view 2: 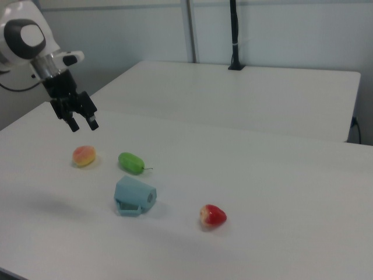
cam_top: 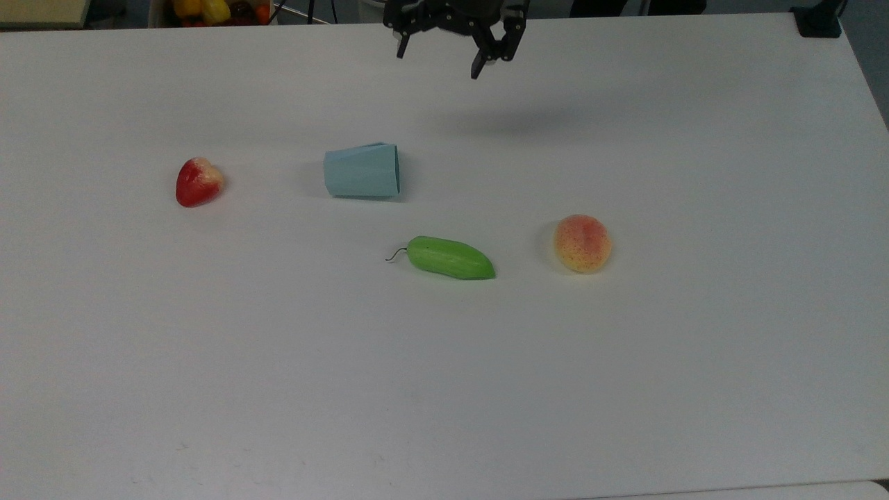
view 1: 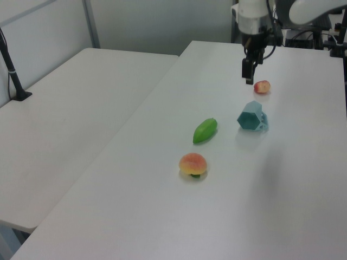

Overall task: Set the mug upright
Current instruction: 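Move the open gripper down toward the tipped light-blue mug, then close the gripper on the mug's rim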

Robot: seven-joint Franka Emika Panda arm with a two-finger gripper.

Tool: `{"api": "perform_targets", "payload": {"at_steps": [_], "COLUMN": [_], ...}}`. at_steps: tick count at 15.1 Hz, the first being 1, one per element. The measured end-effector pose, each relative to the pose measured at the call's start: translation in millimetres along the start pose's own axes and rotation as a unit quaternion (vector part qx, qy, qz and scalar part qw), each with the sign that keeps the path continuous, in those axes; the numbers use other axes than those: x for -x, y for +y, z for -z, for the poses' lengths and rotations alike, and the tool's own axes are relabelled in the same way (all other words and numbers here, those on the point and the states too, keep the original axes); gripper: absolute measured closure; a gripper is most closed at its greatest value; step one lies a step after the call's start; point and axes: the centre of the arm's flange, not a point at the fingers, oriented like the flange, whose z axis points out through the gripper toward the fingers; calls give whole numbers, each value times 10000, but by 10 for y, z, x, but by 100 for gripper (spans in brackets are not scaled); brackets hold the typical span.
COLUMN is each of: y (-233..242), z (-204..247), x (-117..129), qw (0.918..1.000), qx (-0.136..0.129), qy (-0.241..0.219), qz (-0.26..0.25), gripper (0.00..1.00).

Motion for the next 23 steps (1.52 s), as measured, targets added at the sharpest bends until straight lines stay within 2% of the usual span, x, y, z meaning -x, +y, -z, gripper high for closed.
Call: {"api": "perform_targets", "payload": {"at_steps": [4, 6, 12, 17, 23], "y": [-227, -334, -456, -345, -292], "z": [-427, -646, -1326, -1577, -1854], "x": [24, 68, 156, 104, 2], "qw": [9990, 9982, 9915, 9878, 9866], "qx": [380, 527, 1233, 1474, 1523], "qy": [251, 265, 159, 309, 354], "qz": [-32, 78, 378, 395, 468], "gripper": [0, 0, 0, 0, 0]}}
